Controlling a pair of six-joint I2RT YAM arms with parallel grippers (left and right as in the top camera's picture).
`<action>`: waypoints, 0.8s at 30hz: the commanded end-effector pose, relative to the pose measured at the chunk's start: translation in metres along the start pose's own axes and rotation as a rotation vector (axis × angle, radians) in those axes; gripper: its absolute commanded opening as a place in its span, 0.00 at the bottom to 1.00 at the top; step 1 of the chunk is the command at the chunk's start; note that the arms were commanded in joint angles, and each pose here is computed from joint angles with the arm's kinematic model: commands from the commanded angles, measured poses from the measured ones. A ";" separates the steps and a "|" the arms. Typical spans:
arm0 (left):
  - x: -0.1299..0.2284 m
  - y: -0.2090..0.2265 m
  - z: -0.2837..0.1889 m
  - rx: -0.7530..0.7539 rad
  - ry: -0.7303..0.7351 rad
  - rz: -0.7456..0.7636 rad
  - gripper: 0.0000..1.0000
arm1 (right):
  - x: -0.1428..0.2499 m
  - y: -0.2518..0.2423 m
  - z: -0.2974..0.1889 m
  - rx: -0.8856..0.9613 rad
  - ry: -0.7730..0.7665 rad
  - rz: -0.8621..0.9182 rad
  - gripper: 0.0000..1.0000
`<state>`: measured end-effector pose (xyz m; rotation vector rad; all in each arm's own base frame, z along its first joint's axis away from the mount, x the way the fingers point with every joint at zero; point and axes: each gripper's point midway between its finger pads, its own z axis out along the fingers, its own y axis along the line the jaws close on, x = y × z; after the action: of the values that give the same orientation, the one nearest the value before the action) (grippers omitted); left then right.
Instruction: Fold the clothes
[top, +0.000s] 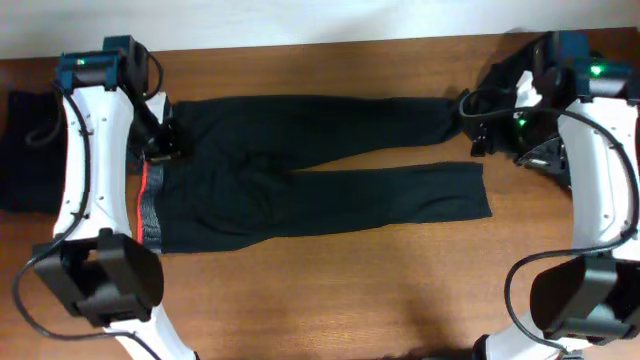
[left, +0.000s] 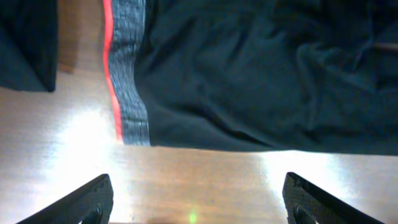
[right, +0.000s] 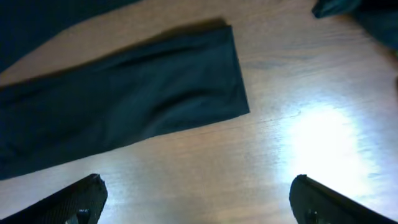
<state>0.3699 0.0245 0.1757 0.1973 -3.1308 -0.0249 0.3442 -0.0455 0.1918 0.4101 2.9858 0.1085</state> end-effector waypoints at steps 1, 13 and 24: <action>0.017 0.003 -0.009 -0.004 -0.048 0.014 0.87 | 0.005 0.003 0.012 -0.027 0.022 0.009 0.99; 0.061 -0.002 0.070 0.032 -0.004 -0.017 0.87 | 0.012 -0.003 0.055 -0.015 0.050 0.065 0.99; 0.078 0.010 0.100 -0.042 0.043 -0.078 0.86 | 0.031 -0.019 0.100 -0.004 0.097 0.124 0.99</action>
<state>0.2935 0.0220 0.0744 0.2714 -3.0780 -0.0445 0.3268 -0.0437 0.0914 0.5476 3.0599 0.1490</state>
